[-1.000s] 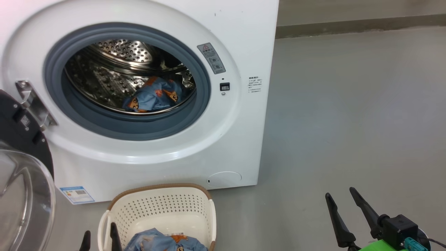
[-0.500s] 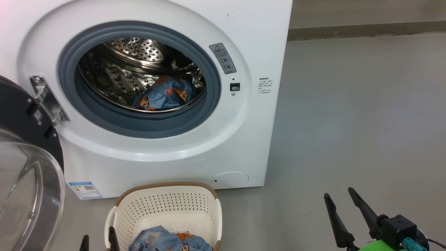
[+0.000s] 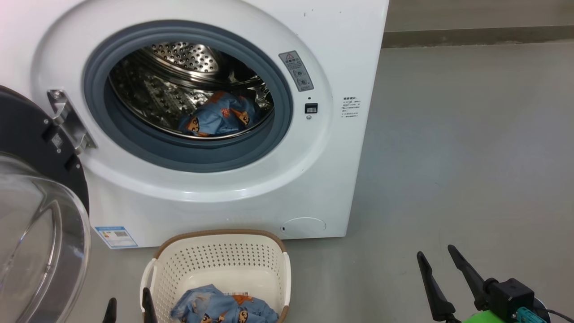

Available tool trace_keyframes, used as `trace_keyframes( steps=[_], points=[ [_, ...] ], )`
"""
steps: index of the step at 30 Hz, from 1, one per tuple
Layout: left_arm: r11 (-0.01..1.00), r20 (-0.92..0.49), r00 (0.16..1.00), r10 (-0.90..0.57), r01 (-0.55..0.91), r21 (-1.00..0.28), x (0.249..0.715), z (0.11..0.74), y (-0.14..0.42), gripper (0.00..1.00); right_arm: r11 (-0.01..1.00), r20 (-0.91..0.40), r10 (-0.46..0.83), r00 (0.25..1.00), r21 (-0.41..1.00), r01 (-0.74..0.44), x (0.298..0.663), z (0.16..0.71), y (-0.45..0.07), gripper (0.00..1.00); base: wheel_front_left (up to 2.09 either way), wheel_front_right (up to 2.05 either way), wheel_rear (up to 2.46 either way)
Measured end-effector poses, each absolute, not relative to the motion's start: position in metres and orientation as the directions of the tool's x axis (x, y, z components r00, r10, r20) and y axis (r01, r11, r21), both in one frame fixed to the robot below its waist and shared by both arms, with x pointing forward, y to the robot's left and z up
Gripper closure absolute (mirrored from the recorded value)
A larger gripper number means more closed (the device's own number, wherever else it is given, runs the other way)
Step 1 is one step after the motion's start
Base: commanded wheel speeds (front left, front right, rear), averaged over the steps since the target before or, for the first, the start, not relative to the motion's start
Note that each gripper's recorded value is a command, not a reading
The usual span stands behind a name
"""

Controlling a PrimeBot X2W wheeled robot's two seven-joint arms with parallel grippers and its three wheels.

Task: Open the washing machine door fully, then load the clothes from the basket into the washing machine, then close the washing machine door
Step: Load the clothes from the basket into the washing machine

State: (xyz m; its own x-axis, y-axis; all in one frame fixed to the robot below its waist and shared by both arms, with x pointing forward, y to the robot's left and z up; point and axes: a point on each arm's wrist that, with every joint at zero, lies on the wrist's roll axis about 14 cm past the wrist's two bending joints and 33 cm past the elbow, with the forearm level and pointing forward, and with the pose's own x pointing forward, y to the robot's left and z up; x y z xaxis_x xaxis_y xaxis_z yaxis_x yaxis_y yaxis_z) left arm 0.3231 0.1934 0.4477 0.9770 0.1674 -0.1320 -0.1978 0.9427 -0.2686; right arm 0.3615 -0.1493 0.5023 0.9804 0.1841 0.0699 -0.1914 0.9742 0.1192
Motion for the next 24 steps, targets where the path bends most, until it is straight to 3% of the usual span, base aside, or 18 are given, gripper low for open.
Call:
trace_keyframes(
  steps=[24],
  points=[
    [0.944, -0.115, 0.976, 0.182, -0.207, -0.259, 0.325, 0.454, 0.199, 0.0, 0.979, 0.007, 0.152, 0.988, 0.134, -0.152, 0.362, 0.482, -0.158, 0.0, 0.0, 0.0, 0.0]
  ],
)
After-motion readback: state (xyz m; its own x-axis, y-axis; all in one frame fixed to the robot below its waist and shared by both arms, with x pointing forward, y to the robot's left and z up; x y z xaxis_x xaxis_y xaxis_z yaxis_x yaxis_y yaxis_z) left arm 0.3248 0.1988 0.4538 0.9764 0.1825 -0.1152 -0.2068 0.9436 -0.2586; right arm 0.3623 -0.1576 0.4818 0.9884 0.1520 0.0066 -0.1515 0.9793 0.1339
